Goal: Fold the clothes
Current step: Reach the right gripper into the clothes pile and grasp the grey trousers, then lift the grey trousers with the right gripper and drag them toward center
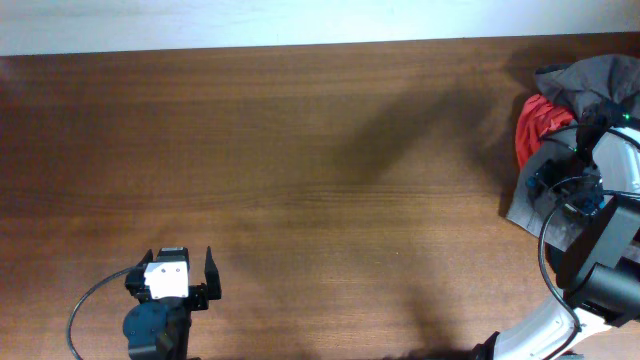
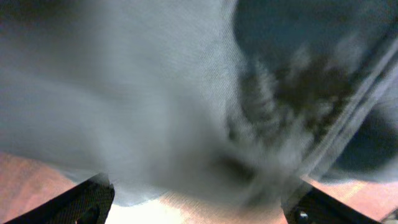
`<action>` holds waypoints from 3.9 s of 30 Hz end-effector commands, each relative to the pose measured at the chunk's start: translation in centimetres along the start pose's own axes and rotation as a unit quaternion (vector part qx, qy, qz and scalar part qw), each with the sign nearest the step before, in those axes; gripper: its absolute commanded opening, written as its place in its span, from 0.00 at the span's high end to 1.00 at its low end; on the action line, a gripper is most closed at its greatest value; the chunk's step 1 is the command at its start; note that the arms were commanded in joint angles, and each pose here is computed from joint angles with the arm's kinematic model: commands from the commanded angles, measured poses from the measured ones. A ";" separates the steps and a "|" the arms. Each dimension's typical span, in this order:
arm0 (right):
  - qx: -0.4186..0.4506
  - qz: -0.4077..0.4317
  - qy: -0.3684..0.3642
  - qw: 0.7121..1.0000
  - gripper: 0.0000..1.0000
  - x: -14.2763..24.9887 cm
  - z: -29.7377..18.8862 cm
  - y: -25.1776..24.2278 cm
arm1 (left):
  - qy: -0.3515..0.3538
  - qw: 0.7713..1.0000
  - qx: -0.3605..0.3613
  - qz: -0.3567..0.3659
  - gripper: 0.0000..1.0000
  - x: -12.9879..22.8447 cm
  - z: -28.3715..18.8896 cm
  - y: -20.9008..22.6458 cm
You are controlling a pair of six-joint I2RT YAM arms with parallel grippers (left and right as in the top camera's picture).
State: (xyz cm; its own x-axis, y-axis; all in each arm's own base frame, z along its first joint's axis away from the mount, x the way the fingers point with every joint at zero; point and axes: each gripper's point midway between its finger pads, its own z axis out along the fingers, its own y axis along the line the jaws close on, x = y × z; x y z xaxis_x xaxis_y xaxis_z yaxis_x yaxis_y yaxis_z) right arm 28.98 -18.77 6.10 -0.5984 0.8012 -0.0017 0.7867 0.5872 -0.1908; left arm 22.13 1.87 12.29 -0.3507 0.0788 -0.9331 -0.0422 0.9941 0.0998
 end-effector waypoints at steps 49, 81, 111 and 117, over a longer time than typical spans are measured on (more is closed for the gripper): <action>-0.516 -0.405 -0.246 0.714 0.96 21.9 -37.6 18.9 | -0.001 1.000 -0.002 0.009 0.01 0.1 0.1 0.0; -0.580 -0.537 -0.329 0.517 0.96 32.1 -44.1 22.8 | -0.211 0.972 0.100 0.015 0.01 -10.8 -3.3 -3.1; -0.445 -0.231 -0.597 0.626 0.96 13.3 -51.0 18.4 | -0.235 0.958 0.164 0.032 0.01 -16.8 -5.8 -4.7; -0.466 -0.202 -0.592 0.626 0.96 12.0 -52.3 16.7 | -0.218 0.961 0.168 0.028 0.01 -16.1 -5.4 -4.8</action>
State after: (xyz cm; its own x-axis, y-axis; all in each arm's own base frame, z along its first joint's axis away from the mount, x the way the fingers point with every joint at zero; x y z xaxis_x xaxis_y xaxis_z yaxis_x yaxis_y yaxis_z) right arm 44.17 7.01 51.77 -0.0868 0.1911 -0.9777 -0.0409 0.9799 0.1951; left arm 23.15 -4.23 28.03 0.0805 0.0903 -0.9927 0.2778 0.9544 0.1094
